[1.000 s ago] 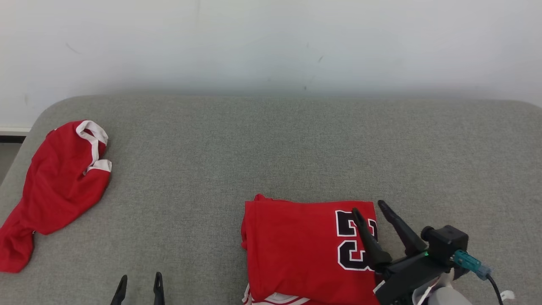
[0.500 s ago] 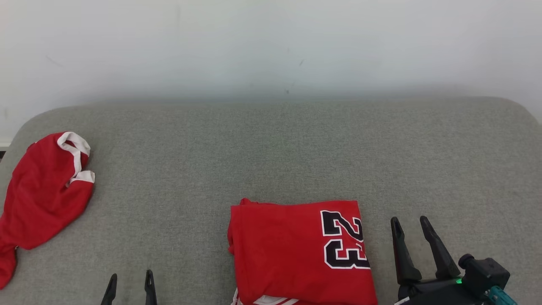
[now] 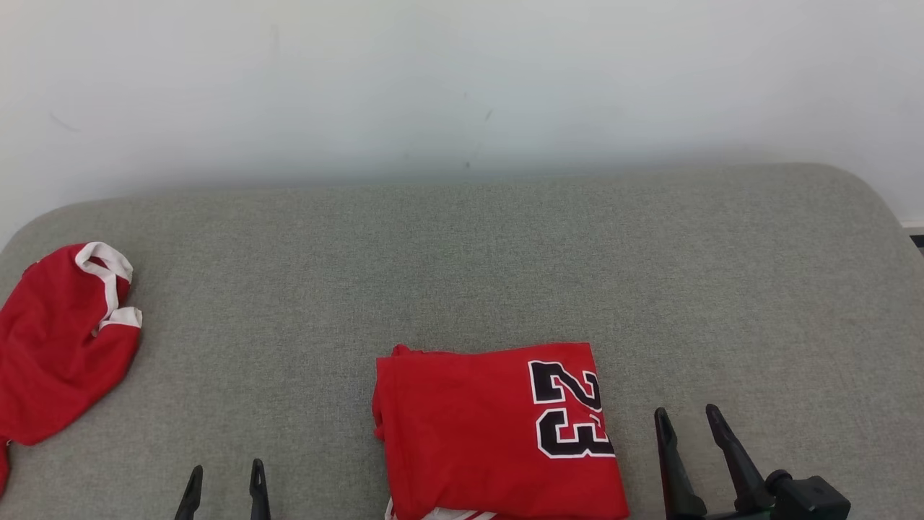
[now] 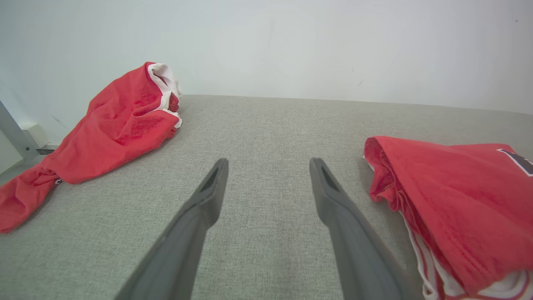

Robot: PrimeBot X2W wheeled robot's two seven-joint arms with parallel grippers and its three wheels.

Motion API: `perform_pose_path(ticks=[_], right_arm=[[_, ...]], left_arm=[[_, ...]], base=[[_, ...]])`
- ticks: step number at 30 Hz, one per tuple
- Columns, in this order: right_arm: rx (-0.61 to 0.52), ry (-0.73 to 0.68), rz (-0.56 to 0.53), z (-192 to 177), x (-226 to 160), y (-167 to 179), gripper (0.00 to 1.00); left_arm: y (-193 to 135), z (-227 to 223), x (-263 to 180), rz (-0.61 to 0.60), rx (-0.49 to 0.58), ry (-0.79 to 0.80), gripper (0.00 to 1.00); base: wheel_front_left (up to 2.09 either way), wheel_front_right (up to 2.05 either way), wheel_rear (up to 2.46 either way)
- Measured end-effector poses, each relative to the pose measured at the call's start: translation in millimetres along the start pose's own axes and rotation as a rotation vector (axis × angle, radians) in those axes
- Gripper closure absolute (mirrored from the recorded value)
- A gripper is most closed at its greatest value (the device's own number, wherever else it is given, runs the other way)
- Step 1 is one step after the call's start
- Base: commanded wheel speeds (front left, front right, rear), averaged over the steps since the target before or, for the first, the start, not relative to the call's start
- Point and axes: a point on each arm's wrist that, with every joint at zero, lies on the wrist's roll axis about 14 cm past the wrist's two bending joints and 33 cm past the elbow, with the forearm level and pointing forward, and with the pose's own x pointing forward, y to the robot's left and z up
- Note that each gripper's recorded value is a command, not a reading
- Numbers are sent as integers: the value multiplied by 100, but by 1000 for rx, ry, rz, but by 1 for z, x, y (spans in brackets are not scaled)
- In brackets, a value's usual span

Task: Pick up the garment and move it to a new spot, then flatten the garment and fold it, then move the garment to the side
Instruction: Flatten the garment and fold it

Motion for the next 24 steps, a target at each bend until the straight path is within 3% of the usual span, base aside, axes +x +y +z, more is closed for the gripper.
perform_pose_path(ticks=[24], right_arm=[[-26, 54, 54, -18, 0, 20, 0]], left_arm=[[1, -7, -8, 6, 7, 23, 0]], base=[[0, 0, 0]])
